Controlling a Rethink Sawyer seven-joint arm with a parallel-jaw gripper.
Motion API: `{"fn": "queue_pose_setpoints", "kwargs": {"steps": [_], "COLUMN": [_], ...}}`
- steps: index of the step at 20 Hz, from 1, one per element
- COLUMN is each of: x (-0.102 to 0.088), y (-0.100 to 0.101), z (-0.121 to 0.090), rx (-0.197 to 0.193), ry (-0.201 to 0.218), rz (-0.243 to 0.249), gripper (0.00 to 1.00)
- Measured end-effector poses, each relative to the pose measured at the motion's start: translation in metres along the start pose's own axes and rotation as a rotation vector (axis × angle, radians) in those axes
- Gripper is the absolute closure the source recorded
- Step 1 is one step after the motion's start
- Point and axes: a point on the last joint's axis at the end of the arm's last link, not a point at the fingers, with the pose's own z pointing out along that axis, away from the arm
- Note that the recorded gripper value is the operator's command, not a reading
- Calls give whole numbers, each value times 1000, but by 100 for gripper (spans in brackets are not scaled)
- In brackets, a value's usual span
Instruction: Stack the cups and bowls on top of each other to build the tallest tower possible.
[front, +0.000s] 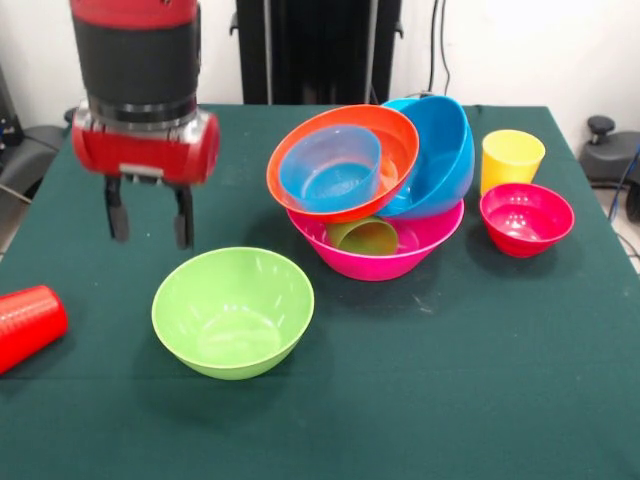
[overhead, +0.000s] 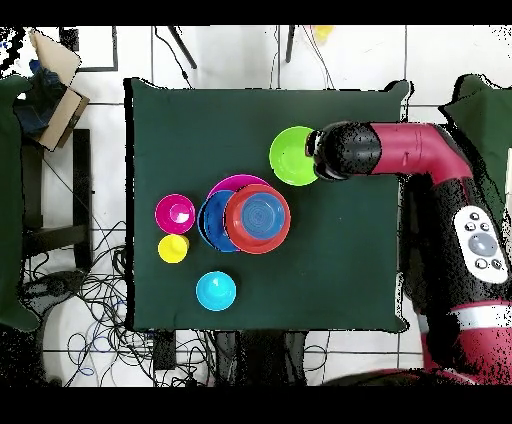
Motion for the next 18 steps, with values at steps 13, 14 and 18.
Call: {"fn": "queue_pose_setpoints", "kwargs": {"steps": [13, 14, 18], "x": [-57, -56, -46], "y": [0, -1, -4], "z": [63, 68, 87], "rx": [-26, -29, -39], "ry": [-13, -10, -1], "rz": [85, 88, 97], "gripper": [0, 0, 0]}}
